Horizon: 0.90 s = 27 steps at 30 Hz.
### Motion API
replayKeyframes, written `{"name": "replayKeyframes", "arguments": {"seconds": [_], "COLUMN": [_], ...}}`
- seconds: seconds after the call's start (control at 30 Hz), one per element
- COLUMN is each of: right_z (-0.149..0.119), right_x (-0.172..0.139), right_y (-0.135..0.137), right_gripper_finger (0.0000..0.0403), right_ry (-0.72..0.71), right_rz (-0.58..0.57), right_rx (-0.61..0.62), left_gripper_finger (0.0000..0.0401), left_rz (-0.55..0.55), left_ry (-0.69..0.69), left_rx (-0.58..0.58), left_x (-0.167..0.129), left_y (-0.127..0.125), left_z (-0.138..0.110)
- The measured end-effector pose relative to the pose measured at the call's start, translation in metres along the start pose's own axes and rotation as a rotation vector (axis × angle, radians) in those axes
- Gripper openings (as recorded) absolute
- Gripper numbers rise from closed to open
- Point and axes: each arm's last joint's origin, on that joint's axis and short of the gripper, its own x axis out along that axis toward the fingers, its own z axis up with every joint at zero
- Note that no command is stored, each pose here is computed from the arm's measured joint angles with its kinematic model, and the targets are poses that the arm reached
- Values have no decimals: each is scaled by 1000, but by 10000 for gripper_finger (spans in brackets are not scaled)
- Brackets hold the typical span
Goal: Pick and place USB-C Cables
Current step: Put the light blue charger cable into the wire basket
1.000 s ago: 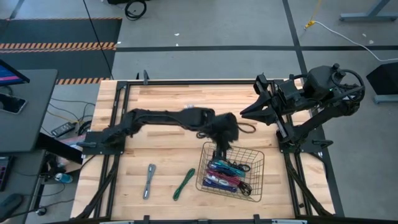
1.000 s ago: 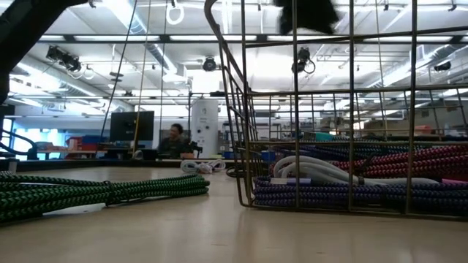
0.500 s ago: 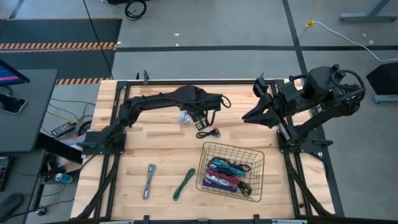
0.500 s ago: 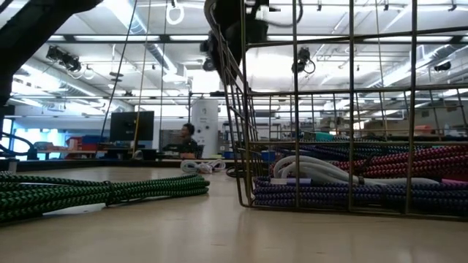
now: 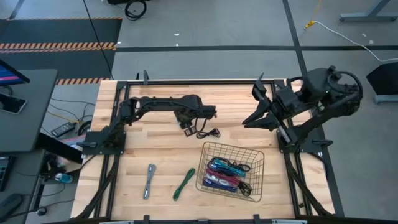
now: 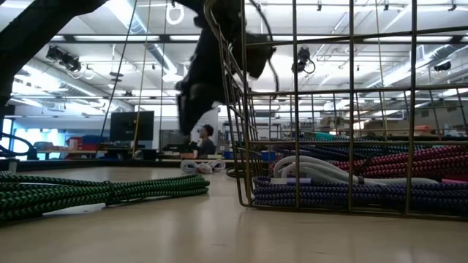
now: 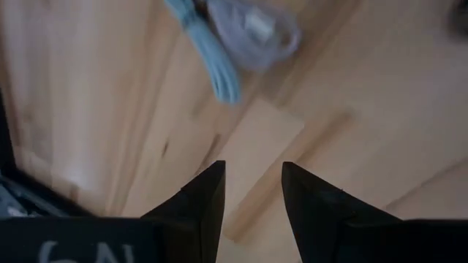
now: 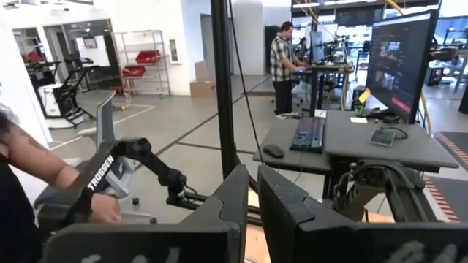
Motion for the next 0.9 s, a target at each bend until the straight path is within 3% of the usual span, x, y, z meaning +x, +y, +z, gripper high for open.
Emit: {"name": "replayKeyframes", "arguments": {"seconds": [0.13, 0.23, 0.5, 0.9], "right_z": [-3, -4, -5, -5], "right_x": [0, 0, 0, -2], "right_y": [0, 0, 0, 0], "right_gripper_finger": [39, 39, 39, 39], "right_ry": [34, 45, 56, 53], "right_rz": [0, 0, -1, -1], "right_rx": [3, -1, -14, 4], "left_gripper_finger": [142, 142, 142, 142], "left_rz": [4, -51, -95, -100], "left_ry": [70, 70, -67, -19], "left_rx": [-17, -43, -94, -148], "left_x": [28, 40, 28, 41], "left_y": [1, 1, 7, 30], "left_z": [-3, -1, 13, 17]}}
